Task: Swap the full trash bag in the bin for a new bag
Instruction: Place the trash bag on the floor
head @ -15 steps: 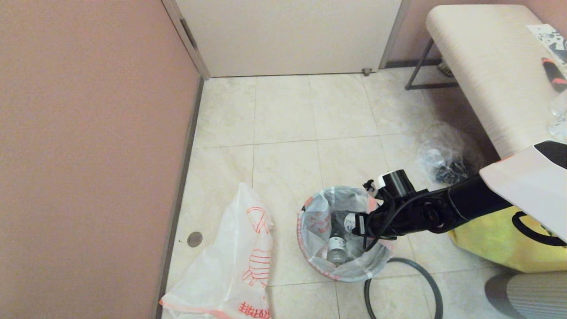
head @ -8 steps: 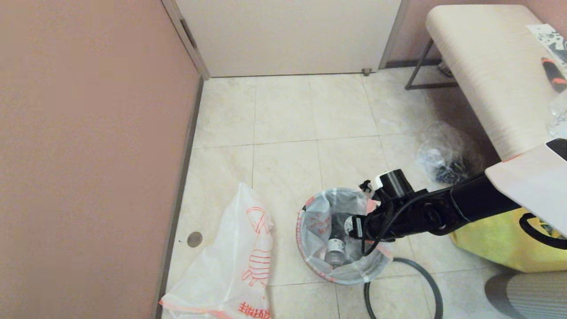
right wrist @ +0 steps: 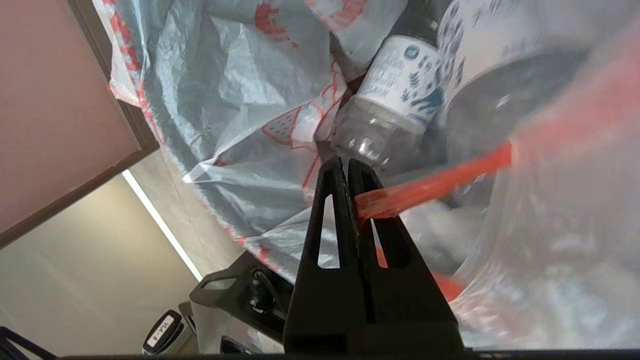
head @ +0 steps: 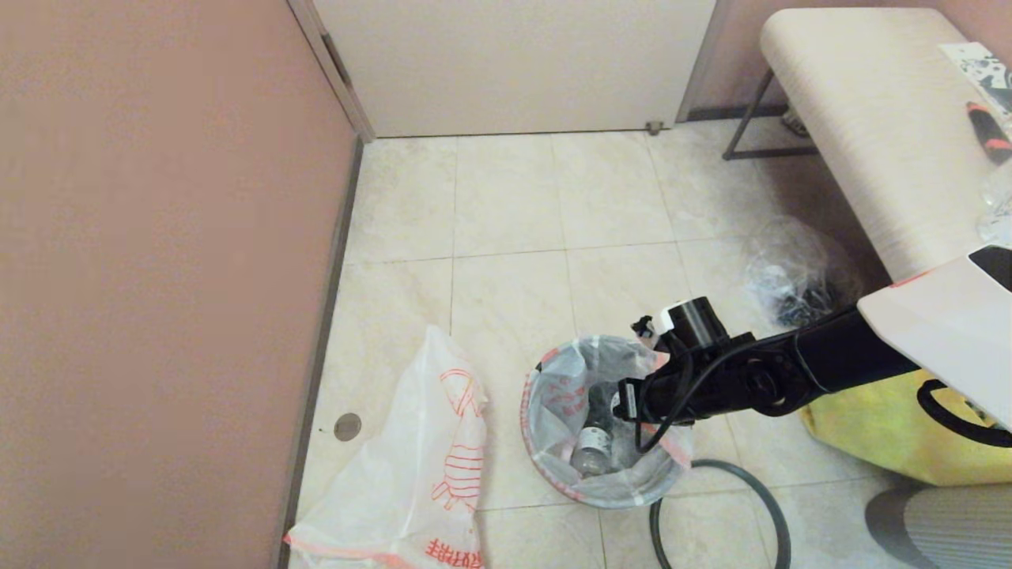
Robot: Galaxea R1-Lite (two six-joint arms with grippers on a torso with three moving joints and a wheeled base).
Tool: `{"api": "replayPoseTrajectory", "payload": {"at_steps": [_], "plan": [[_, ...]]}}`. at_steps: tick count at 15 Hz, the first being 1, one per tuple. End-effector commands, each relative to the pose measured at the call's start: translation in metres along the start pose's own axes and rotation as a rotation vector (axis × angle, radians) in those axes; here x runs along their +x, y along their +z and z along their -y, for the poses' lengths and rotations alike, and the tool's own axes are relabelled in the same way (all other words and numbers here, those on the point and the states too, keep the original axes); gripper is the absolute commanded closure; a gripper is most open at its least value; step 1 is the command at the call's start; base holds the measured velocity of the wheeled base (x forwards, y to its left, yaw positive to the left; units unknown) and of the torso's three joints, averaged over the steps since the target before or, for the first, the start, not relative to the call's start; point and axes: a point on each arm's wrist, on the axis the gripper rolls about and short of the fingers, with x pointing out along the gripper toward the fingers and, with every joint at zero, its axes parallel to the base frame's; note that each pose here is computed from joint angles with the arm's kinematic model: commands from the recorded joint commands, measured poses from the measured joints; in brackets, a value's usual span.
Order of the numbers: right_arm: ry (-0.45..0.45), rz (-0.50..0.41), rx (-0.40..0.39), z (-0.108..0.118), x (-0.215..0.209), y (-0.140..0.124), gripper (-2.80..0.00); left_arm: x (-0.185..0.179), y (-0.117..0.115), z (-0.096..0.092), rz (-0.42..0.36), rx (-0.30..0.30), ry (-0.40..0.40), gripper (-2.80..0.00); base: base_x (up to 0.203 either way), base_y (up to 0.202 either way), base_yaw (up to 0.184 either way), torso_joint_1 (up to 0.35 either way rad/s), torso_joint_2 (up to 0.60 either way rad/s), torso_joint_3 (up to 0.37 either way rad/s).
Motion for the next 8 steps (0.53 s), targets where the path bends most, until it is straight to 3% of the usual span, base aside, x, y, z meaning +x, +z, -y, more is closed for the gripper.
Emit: {"api": "replayPoseTrajectory", "payload": {"at_steps": [1, 4, 8], "plan": [[-0.017, -0.004, 0.002, 0.003, 0.009, -0.001, 0.00, 0.000, -0.001, 0.000, -0.004, 0.000, 0.000, 0.00, 0.000, 0.000, 0.000, 0.000, 0.00, 0.000], [-0.110, -0.012, 0.011, 0.015, 0.033, -0.006, 0.00, 0.000, -0.001, 0.000, -0.004, 0.000, 0.000, 0.00, 0.000, 0.000, 0.000, 0.000, 0.00, 0.000], [-0.116, 0.011, 0.009, 0.017, 0.048, 0.010, 0.00, 0.000, -0.001, 0.000, -0.004, 0.000, 0.000, 0.00, 0.000, 0.000, 0.000, 0.000, 0.00, 0.000]]}}
